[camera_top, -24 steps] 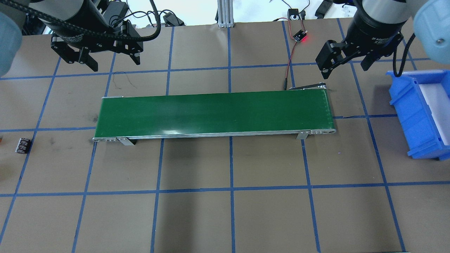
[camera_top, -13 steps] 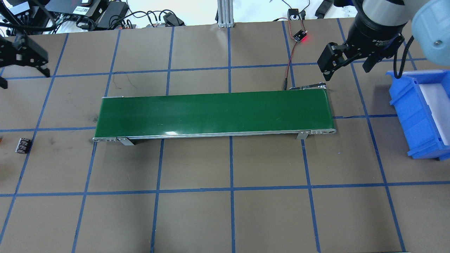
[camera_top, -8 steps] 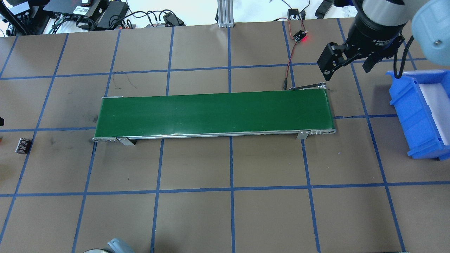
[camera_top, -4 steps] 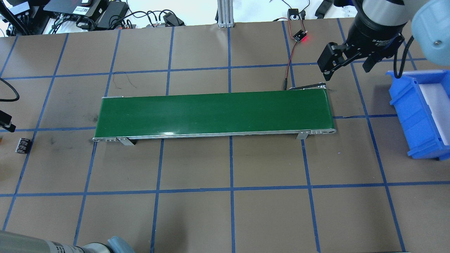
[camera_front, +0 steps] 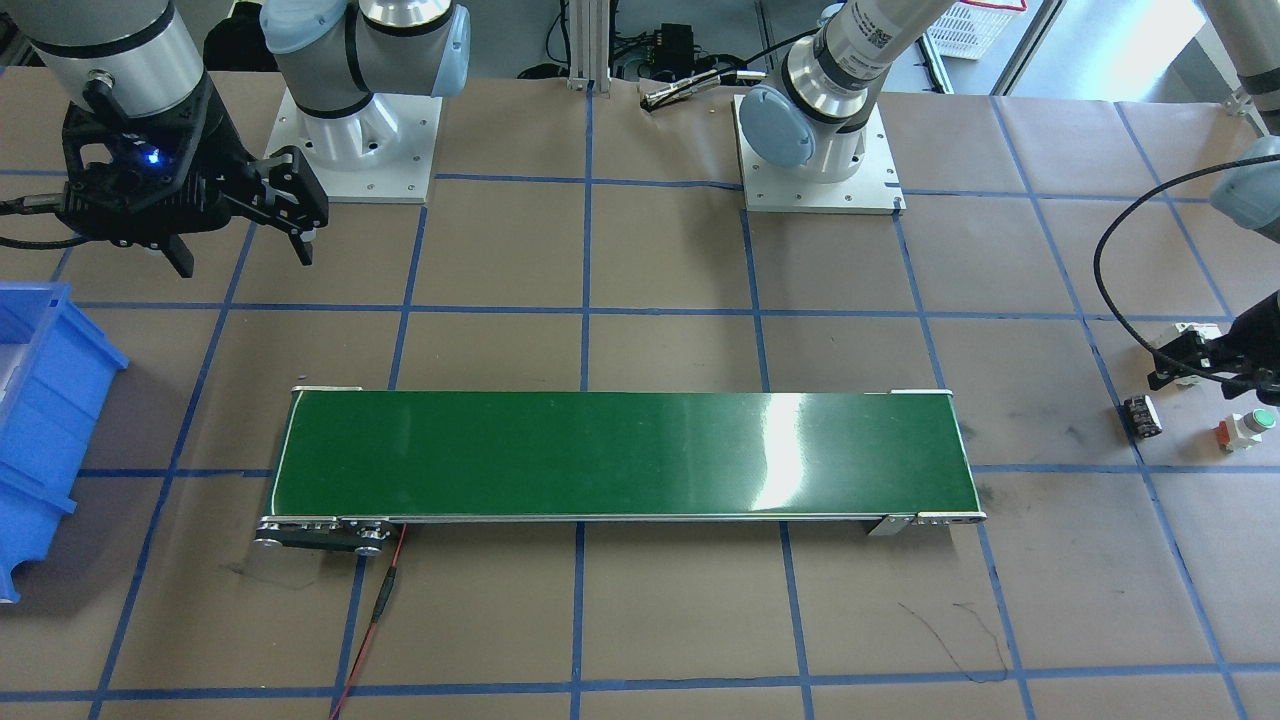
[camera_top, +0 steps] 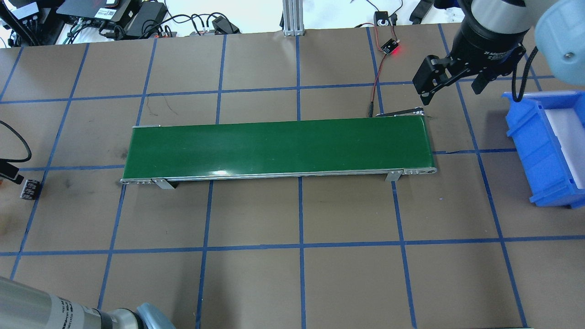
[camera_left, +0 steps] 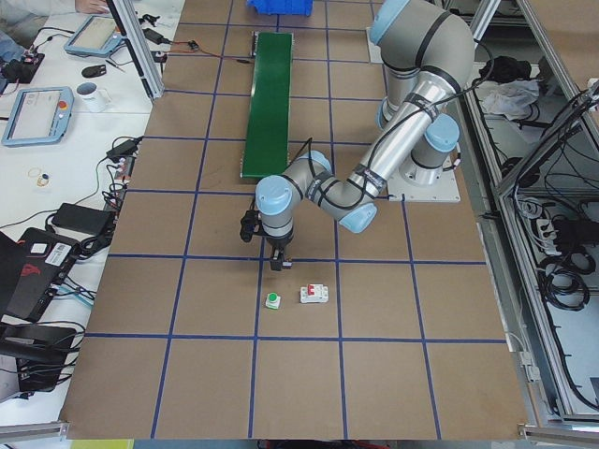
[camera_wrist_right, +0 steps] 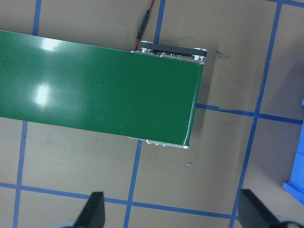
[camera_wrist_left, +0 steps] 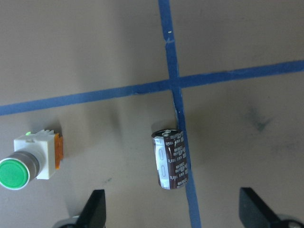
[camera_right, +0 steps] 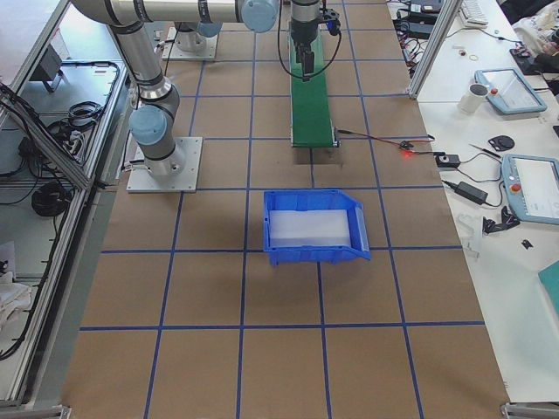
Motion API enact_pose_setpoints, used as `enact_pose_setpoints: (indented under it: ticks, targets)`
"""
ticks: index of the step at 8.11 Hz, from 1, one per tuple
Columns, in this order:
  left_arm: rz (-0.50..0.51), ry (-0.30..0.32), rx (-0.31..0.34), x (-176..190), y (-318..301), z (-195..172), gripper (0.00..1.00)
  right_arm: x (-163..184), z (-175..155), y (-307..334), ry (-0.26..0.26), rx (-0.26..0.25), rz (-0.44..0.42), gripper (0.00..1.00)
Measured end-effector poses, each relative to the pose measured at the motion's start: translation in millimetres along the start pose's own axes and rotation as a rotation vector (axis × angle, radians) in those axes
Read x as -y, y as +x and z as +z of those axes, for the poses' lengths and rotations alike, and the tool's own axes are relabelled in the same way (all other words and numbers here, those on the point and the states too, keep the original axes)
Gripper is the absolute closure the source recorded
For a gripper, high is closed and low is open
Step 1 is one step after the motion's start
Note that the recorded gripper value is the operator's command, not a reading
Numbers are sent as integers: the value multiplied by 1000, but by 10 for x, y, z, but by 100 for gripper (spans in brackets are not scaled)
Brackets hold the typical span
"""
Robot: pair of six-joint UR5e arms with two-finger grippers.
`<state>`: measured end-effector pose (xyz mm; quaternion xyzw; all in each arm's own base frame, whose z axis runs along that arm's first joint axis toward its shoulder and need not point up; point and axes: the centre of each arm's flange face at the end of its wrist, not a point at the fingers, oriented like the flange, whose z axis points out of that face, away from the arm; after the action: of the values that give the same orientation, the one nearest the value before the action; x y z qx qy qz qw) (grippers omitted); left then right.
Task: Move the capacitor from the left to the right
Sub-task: 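Grasp the black capacitor with the left gripper and lift it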
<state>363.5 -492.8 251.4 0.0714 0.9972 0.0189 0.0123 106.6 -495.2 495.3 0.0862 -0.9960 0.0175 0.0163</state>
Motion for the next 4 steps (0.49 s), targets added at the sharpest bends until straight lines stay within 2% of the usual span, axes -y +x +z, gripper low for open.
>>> enact_pose_setpoints:
  ticks: [2,3,4]
  targets:
    - [-8,-25,-42,-29,-136,405,0,-2,6,-2,-2,1,0,0]
    - [-38,-35,-59,-63,-181,534,9,-4,12,-2,-3,2,0,0]
    - [-59,-42,-73,-90,-190,621,25,-6,25,-3,-6,3,0,0]
